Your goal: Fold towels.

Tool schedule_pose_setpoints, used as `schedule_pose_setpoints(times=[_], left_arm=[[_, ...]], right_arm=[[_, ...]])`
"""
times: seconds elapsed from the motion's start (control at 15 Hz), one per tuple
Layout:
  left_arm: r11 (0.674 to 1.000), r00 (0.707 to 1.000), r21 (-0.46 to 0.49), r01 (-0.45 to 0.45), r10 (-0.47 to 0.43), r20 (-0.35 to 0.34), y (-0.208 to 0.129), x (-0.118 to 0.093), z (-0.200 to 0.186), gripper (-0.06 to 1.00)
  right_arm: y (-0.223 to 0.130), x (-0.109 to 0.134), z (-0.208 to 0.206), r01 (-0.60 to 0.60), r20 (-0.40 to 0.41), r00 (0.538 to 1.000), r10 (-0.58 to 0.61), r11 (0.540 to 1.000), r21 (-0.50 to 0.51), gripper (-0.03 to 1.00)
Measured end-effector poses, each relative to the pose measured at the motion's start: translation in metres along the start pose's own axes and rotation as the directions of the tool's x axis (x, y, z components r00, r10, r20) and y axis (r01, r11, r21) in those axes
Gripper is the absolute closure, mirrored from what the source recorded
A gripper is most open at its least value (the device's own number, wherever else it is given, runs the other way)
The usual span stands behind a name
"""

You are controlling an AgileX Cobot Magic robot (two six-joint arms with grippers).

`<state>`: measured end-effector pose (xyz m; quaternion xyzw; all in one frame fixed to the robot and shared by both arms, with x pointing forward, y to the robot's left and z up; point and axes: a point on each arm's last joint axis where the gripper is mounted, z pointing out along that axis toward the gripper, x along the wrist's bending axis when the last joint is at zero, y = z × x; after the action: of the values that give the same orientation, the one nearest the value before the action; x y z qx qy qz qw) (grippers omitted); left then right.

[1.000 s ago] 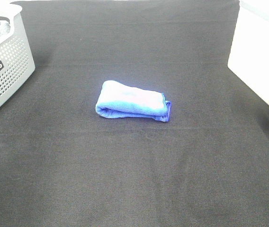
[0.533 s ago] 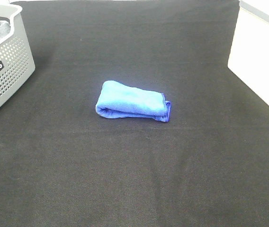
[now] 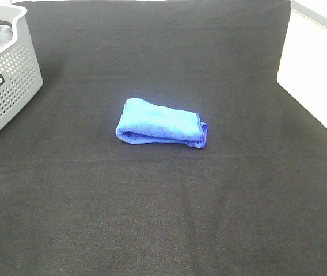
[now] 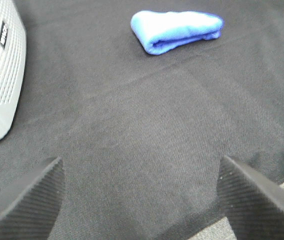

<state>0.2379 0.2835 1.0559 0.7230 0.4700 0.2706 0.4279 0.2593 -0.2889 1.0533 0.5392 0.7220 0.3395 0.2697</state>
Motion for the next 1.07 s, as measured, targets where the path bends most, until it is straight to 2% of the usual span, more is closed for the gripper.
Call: schedule_pose_setpoints(times=[0.13, 0.47, 1.07], left_arm=[[1.000, 1.000, -0.004, -0.003, 0.003, -0.009, 0.0003, 0.0009, 0.0002, 0.15], [1.000, 0.995, 0.006, 0.025, -0.024, -0.096, -0.0008, 0.0088, -0.0003, 0.15], [1.000, 0.995, 0.009, -0.002, 0.002, -0.099, -0.0008, 0.0090, -0.0004, 0.15]], right_arm=[[0.0004, -0.0011, 0.0007, 0.005, 0.012, 1.000, -0.004, 1.000, -0.008, 0.05], [0.0006, -0.0019, 0.0007, 0.008, 0.021, 1.000, -0.008, 1.000, -0.010, 0.05], [0.0006, -0.0019, 0.0007, 0.008, 0.021, 1.000, -0.008, 1.000, -0.010, 0.05]])
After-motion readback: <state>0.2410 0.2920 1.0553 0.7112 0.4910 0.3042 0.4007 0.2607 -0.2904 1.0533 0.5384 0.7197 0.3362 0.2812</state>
